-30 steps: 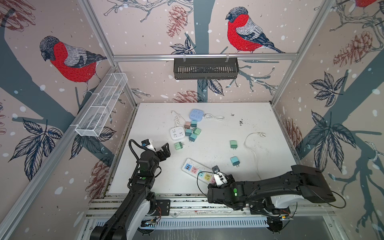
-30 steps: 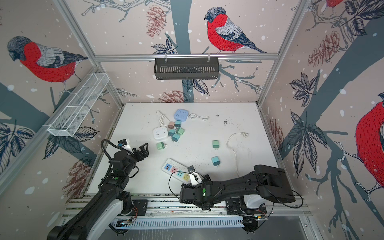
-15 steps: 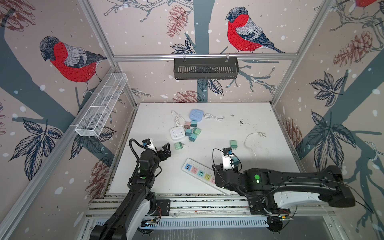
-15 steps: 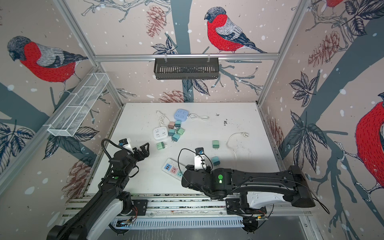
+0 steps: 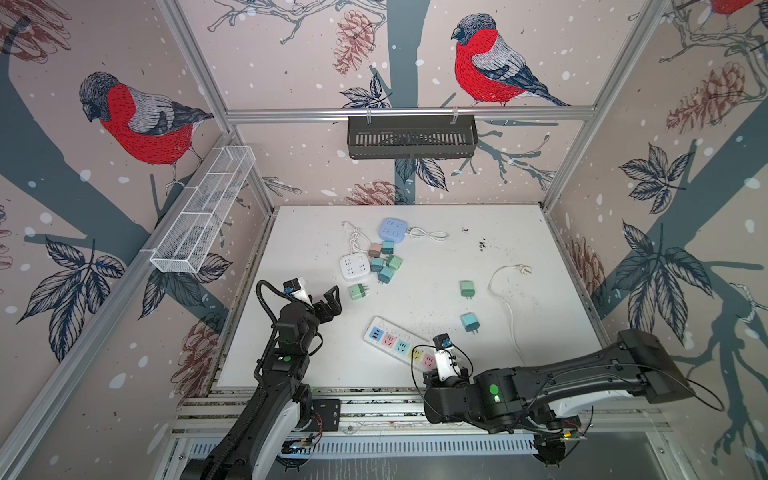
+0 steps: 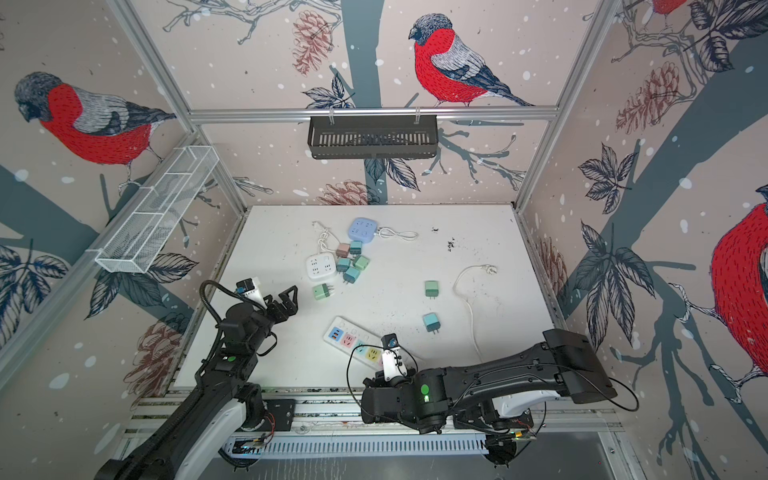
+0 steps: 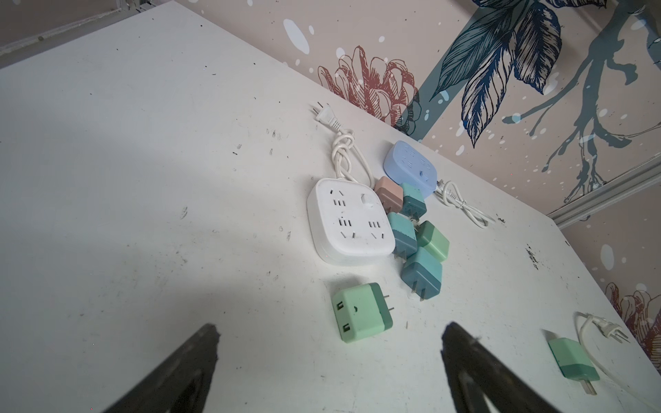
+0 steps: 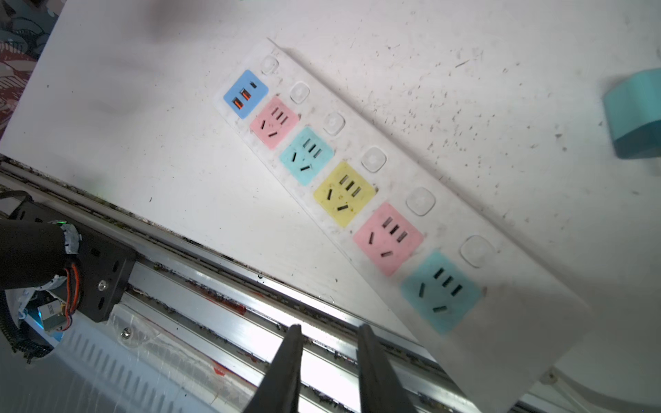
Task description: Insert the plug
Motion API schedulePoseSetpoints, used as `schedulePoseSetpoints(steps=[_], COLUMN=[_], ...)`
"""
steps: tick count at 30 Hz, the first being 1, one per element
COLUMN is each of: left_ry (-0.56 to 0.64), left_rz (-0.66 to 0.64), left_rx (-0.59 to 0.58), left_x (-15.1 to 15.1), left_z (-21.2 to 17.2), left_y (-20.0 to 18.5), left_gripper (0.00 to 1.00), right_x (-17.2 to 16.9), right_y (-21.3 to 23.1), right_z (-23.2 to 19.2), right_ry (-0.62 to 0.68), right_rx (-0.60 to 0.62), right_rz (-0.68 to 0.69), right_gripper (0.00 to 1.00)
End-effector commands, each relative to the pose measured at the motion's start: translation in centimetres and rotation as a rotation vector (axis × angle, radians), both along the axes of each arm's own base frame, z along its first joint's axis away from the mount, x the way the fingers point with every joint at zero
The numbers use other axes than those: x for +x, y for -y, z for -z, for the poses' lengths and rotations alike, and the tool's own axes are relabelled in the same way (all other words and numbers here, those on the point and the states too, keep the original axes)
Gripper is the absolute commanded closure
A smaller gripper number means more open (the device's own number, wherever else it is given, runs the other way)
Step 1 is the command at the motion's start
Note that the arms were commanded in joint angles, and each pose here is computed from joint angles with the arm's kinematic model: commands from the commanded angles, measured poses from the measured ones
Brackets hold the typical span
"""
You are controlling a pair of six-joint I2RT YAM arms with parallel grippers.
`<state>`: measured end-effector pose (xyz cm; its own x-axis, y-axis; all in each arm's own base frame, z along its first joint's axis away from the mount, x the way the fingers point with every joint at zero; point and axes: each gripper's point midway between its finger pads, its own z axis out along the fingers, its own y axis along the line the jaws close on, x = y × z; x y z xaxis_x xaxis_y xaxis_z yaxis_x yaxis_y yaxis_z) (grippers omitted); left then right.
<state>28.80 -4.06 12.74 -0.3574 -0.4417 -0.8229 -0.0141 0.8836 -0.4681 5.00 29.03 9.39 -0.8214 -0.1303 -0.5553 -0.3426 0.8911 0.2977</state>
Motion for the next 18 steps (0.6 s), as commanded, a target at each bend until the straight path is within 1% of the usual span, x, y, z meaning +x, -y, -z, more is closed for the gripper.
schedulePoseSetpoints(steps=[1,6,14,18], left_ry=[0.047,0.047,0.046,0.047], left_rz=[-0.013,-0.016,-0.014,-0.015], left_rx=[-0.008,-0.008,-0.008,-0.007], left_x=[0.3,0.3,0.3,0.3], left_z=[-1.0,-1.0,-1.0,-1.1], left_y=[-0.2,-0.2,-0.2,-0.2], left_gripper=[0.03,0.03,0.03,0.03], right_x=[-1.1,-1.6,-0.5,0.5], right_y=[-0.8,-0.7,2.7,4.8], right_z=[1.2,2.6,5.9,7.1], right_ry=[-0.057,-0.096,-0.163,-0.194], right_rx=[0.01,-0.003,-0.123,-0.136], right_rz=[-0.022,-0.039,0.067,0.125], right_gripper=[0.74,0.76,0.81,0.82])
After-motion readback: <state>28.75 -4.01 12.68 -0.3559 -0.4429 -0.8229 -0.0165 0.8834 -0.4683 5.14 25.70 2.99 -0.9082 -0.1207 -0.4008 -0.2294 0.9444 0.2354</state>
